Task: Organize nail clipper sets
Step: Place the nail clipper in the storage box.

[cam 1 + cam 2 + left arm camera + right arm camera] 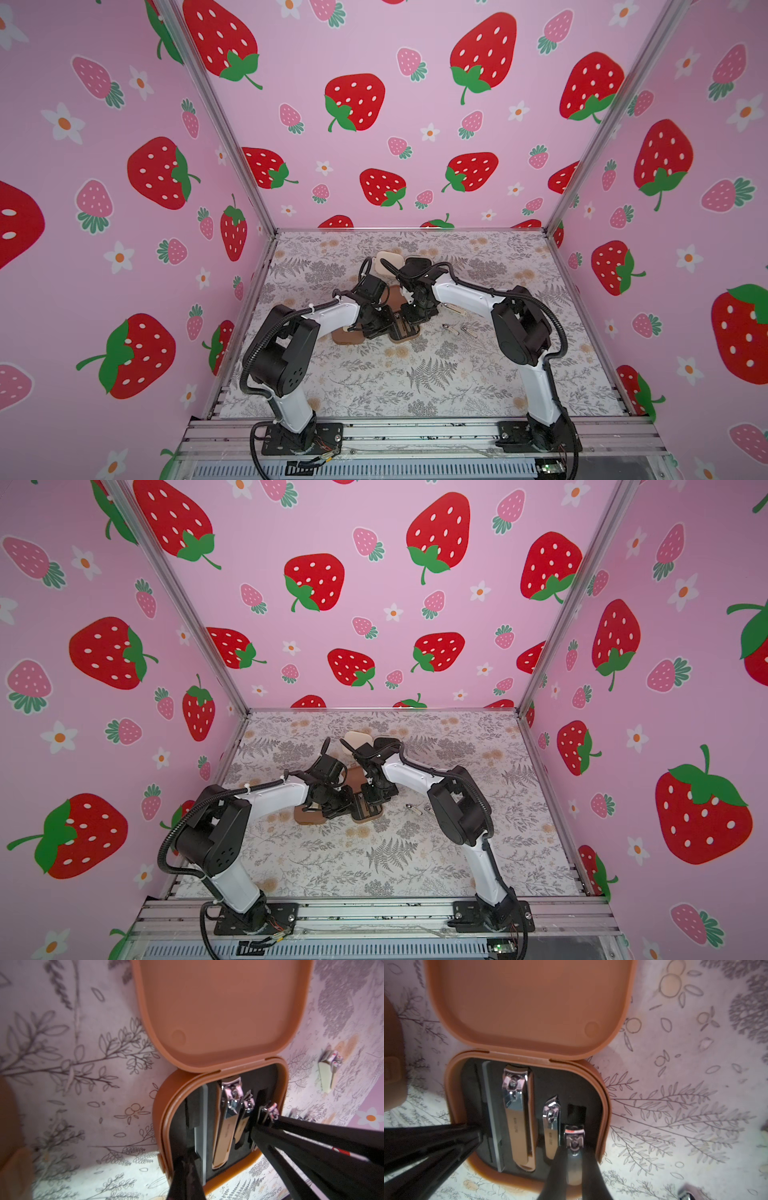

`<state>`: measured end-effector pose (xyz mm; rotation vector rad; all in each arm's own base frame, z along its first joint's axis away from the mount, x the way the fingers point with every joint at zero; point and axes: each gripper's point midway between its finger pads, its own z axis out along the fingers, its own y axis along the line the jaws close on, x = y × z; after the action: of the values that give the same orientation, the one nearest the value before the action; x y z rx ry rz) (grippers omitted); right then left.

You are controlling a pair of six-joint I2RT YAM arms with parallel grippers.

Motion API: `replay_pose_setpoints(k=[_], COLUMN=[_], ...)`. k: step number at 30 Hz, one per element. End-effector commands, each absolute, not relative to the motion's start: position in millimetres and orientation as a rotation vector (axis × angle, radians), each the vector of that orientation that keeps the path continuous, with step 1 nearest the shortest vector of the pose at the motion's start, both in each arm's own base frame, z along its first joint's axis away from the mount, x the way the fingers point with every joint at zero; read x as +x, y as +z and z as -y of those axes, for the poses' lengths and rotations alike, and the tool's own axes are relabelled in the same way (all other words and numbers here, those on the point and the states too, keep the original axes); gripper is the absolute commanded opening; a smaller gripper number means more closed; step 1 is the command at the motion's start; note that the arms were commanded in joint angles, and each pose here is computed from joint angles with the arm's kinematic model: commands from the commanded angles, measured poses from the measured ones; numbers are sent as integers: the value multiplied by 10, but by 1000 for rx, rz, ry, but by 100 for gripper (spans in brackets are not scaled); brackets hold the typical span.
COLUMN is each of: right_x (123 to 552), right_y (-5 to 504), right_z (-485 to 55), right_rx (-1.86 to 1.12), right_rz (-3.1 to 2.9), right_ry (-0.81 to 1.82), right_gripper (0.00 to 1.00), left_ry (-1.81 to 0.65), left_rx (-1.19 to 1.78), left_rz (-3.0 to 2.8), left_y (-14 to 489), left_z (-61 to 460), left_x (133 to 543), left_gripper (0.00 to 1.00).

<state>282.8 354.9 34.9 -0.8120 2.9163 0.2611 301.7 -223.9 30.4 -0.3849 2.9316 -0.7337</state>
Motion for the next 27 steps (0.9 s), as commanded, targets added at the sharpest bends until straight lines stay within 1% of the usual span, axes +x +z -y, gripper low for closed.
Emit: replay_pose_setpoints(k=[1,27], right_x=[2856,2919], right_y=[331,-23], right_z=[-3593,-3557], right_rx=[-794,-637], right_rz=[-2923,-3002], right_ry=[254,181], right_gripper=[12,12], left_ry=[-695,-704], left_rx=[-405,-413], left_rz=[-2960,-2963], left_y=[299,251], left_z=[2174,2184], left_x=[2919,2910], left_gripper=[0,0])
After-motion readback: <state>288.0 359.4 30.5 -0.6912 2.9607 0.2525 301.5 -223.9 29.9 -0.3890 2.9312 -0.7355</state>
